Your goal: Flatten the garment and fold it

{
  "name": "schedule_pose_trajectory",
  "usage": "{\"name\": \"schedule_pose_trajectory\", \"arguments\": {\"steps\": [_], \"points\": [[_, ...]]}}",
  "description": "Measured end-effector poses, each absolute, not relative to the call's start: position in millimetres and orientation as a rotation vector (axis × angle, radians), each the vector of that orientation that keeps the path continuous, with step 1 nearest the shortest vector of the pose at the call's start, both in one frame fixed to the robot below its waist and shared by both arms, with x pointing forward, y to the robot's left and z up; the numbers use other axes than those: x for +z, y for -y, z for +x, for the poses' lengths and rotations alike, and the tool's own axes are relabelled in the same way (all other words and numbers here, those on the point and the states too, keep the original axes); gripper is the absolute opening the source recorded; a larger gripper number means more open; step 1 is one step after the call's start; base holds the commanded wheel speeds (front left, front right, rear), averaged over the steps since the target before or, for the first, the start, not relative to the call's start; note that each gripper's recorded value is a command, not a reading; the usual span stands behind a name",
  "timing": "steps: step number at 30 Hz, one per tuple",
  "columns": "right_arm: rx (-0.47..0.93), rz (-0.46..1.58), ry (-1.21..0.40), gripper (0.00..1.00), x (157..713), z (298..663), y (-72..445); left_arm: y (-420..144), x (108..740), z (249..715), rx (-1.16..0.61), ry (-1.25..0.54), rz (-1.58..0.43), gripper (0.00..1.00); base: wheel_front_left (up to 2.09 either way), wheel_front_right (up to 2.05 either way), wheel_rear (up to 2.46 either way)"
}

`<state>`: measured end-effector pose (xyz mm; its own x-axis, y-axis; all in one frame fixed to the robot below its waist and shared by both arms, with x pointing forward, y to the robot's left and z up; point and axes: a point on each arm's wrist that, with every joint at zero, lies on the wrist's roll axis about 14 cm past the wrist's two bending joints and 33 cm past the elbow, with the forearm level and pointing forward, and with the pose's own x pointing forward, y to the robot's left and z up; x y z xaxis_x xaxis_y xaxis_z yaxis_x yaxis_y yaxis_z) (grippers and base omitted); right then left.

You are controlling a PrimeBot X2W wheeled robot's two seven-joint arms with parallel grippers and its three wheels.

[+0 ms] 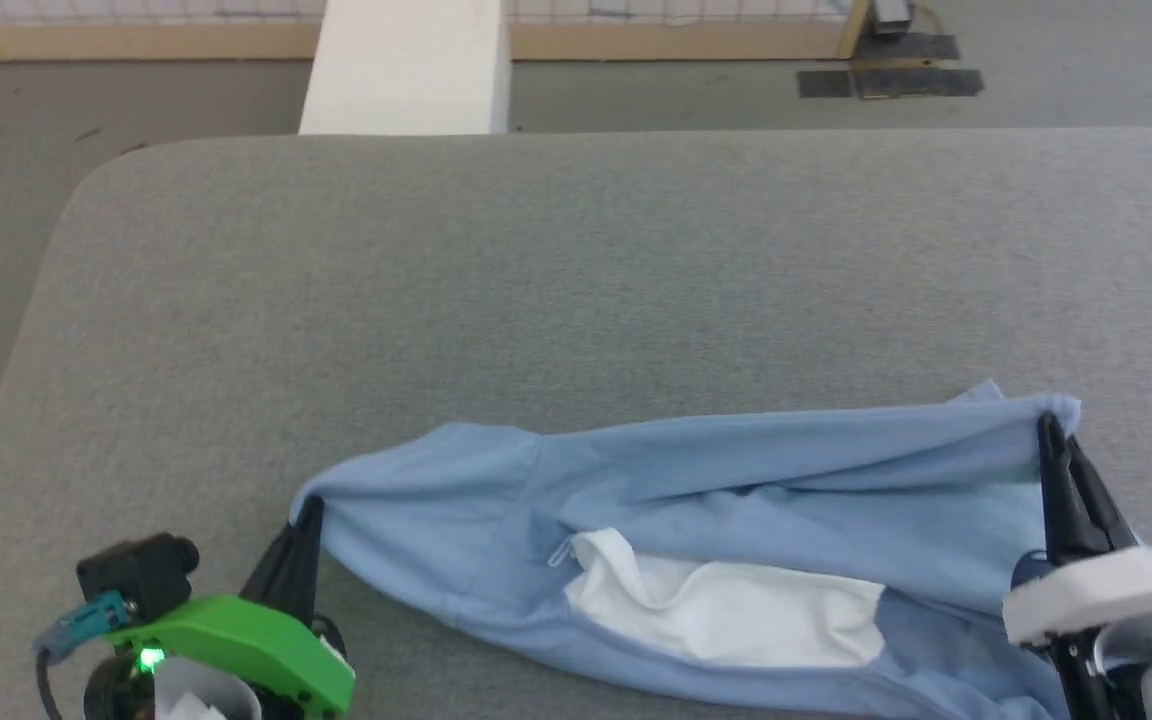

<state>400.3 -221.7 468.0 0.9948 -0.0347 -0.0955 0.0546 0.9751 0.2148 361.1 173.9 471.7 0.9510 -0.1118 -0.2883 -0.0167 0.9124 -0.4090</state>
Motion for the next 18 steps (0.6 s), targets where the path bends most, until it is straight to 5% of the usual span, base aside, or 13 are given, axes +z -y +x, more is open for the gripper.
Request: {"name": "schedule_pose_trajectory", "arguments": {"steps": [8,18], "points": [[-0.045,0.110,-0.040,0.00,526,387,242,-156,559,422,-0.200,-0.029,-0.368,0.00,0.00,0.00,0.00],[0.075,-0.206,0.024,0.00,637,459,245,-144,675,507,-0.302,0.218,-0.458,0.00,0.00,0.00,0.00]]}}
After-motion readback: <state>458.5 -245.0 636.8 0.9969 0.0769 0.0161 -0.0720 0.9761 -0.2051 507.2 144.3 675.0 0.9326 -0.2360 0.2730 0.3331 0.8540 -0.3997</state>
